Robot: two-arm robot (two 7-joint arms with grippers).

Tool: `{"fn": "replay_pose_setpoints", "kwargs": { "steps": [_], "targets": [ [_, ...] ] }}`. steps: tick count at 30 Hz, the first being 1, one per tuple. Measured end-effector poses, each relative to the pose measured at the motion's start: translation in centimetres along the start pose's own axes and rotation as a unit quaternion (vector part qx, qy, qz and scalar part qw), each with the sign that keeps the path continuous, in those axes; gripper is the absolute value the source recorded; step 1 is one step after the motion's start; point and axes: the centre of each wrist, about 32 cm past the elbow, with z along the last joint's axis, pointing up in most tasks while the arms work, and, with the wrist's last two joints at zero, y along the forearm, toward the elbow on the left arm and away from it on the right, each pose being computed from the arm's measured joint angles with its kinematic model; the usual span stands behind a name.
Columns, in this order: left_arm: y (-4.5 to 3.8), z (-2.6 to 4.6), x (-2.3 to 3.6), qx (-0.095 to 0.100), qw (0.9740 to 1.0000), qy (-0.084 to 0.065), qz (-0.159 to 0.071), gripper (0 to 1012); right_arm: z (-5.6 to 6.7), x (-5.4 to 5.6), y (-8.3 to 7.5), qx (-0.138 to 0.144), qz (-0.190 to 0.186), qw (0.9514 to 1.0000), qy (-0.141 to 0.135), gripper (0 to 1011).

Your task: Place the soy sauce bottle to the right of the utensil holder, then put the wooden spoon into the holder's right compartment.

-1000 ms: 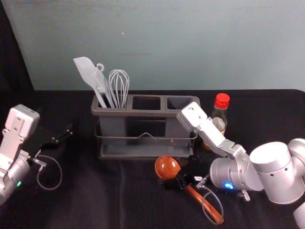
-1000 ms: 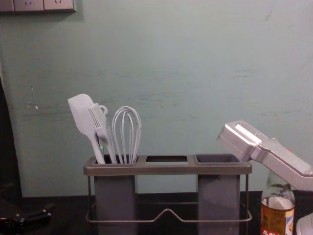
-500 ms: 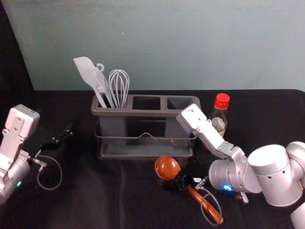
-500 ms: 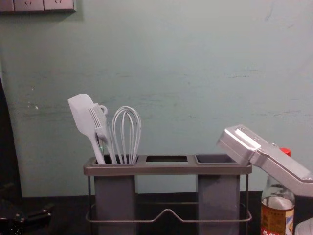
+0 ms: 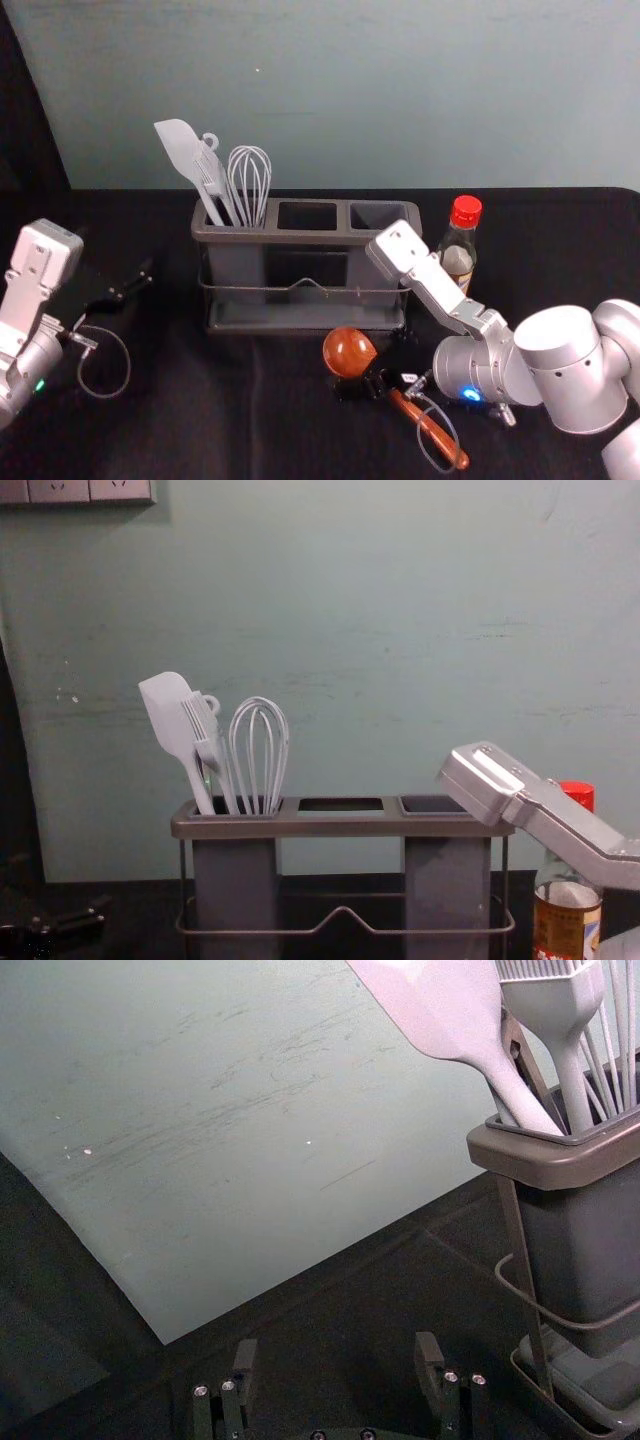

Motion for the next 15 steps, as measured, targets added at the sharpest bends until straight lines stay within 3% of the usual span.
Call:
{"fn": "replay_pose_setpoints", "kwargs": {
  "steps": [15],
  "targets": [
    [0.0,0.0,0.0,0.0,1.0,0.0,0.0,1011,0.24,-0.5,0.62,0.005,0.008,0.9998,-0.015,1004]
  ]
}}
